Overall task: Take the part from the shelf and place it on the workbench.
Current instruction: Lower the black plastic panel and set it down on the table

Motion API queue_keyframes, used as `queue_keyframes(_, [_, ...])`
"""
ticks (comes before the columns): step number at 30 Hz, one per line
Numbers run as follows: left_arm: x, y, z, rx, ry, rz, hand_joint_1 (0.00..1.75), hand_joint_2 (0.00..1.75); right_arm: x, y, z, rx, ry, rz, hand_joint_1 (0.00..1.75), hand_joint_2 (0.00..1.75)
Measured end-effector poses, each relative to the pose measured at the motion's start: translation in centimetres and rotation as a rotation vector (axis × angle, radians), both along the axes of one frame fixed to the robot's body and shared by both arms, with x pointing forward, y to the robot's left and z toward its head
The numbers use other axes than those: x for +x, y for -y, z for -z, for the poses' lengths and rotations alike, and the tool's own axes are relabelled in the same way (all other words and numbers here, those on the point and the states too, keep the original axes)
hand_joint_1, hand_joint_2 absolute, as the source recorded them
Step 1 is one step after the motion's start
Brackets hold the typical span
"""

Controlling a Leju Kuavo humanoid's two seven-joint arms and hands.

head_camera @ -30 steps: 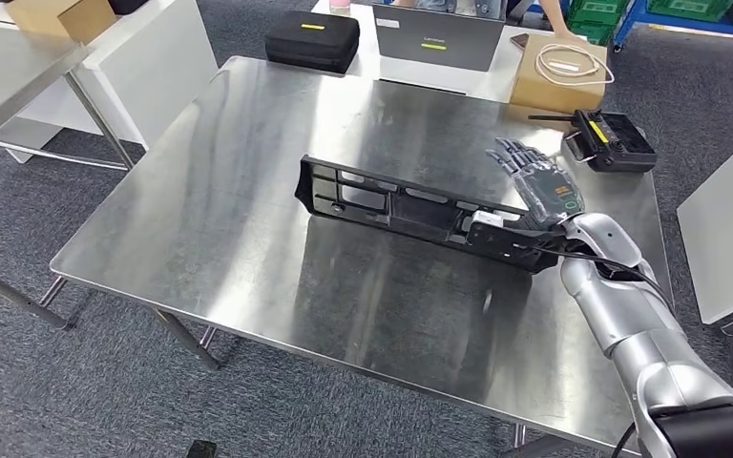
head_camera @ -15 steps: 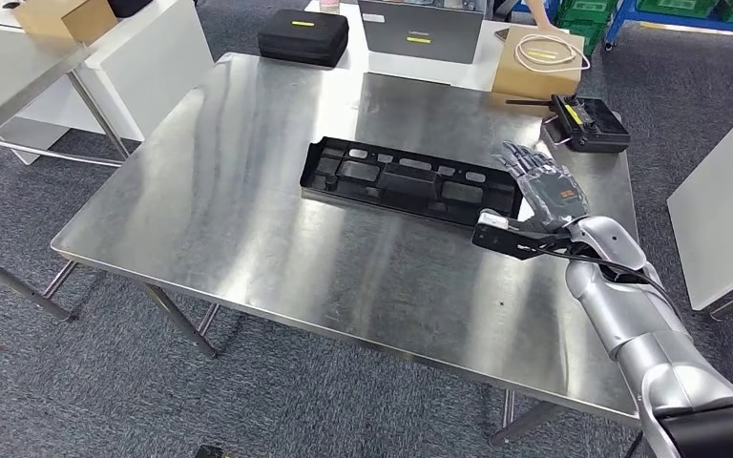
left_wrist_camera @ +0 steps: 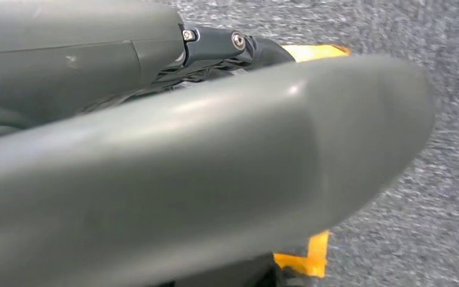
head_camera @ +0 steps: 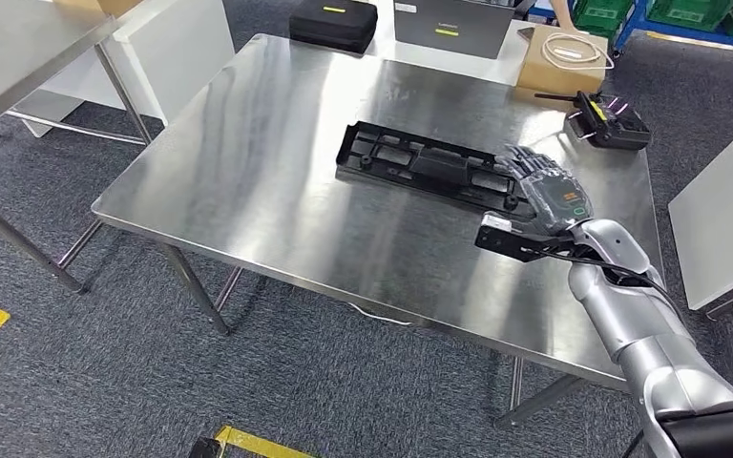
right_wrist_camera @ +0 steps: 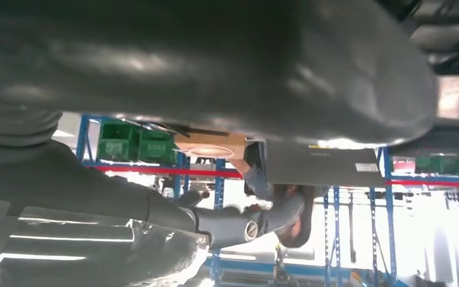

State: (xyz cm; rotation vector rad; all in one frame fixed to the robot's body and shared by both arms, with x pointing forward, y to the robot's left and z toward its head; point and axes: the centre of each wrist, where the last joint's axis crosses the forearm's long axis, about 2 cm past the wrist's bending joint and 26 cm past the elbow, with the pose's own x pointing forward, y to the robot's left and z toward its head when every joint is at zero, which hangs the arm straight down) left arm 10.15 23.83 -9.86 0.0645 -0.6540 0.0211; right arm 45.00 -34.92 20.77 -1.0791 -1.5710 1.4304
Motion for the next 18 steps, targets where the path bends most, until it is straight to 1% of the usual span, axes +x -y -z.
queue_keyframes(5, [0.02,0.15,-0.02,-0.003,-0.001,0.006,0.0,0.0,-0.22,0.15,0.55,-0.004,-0.006,0.006,0.0,0.0])
queue_keyframes(11, [0.14,0.46,-0.08,-0.017,0.0,0.01,0.0,0.0,0.14,0.06,-0.17,-0.023,0.023,0.029,0.0,0.0])
queue_keyframes(15, [0.14,0.42,-0.07,-0.017,-0.002,0.01,0.0,0.0,0.34,-0.12,-0.39,-0.035,0.035,0.049,0.0,1.75])
queue_keyframes(18, [0.15,0.42,-0.07,-0.016,-0.002,0.01,0.0,0.0,0.28,-0.14,-0.01,-0.035,0.028,0.067,0.0,1.75])
